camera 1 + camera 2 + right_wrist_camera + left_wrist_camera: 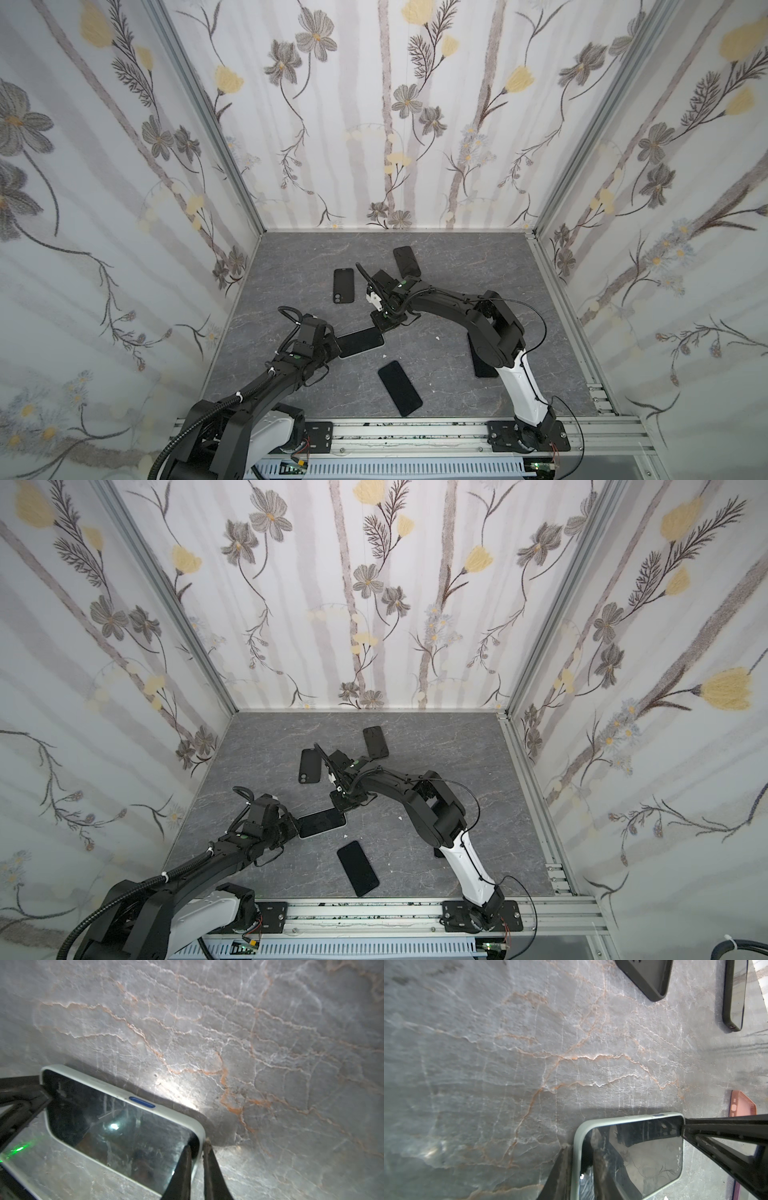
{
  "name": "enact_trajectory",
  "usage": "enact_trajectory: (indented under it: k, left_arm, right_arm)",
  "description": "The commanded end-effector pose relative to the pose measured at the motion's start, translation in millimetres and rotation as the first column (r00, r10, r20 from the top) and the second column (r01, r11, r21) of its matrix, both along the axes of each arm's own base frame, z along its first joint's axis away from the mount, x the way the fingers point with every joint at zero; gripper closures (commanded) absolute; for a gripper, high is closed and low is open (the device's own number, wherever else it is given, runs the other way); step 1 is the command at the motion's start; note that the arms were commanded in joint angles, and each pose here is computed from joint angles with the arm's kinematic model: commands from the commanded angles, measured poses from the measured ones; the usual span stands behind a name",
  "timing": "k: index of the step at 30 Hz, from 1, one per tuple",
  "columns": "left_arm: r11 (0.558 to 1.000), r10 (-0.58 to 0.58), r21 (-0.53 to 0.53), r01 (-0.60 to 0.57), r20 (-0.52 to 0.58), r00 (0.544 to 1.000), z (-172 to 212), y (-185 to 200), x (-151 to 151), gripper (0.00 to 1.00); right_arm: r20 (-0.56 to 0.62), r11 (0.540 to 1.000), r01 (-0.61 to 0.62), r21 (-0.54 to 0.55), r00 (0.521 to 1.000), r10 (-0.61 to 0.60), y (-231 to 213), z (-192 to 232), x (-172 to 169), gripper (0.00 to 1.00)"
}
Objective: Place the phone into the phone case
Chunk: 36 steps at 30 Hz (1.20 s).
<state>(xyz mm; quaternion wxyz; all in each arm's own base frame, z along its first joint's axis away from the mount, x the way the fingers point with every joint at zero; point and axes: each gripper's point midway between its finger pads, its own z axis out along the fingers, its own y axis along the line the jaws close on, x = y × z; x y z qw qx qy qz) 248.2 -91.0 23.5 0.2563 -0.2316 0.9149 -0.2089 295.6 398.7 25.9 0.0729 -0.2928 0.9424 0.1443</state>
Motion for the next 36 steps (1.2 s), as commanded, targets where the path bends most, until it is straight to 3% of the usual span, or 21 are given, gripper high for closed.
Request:
enact_trajectory:
  k: [1,7,11,13,16,18,21,23,28,36]
  left_arm:
    - [1.000,0.012,0.017,-0.012,0.038,0.999,16,2,10,0.79]
    - [0.998,0.001,0.069,-0.013,0.160,0.987,74,9,25,0.70]
    - [0.994,-0.009,0.111,-0.018,0.239,0.971,119,16,23,0.62]
    - [0.990,-0.022,0.140,-0.020,0.294,0.956,139,22,20,0.56]
    - [0.985,-0.038,0.170,-0.032,0.391,0.920,158,30,13,0.47]
    - [0.989,-0.039,0.144,-0.032,0.464,0.885,171,29,9,0.34]
    - [0.993,-0.078,0.119,0.015,0.543,0.836,188,21,4,0.23]
    - [0.992,-0.095,0.121,0.032,0.564,0.821,194,19,2,0.21]
    - [0.985,-0.151,0.156,0.070,0.596,0.788,209,14,0,0.19]
    - [0.974,-0.225,0.150,0.167,0.633,0.741,213,-3,-3,0.11]
  right_arm:
    - [0.121,0.995,-0.038,-0.088,0.991,0.048,-10,25,12,0.79]
    - [0.339,0.969,-0.234,0.076,0.920,0.195,27,111,21,0.58]
    - [0.501,0.923,-0.380,0.062,0.811,0.301,37,147,23,0.31]
    - [0.548,0.883,-0.468,0.041,0.750,0.372,41,151,17,0.22]
    - [0.595,0.794,-0.608,0.010,0.641,0.484,47,147,3,0.18]
    - [0.644,0.711,-0.703,-0.018,0.536,0.547,51,140,-11,0.02]
    - [0.705,0.563,-0.824,-0.066,0.360,0.611,50,128,-39,0.00]
    - [0.725,0.512,-0.854,-0.090,0.296,0.622,48,121,-48,0.00]
    - [0.624,0.434,-0.895,-0.104,0.281,0.729,47,91,-57,0.01]
    - [0.525,0.403,-0.913,-0.069,0.310,0.792,57,52,-60,0.00]
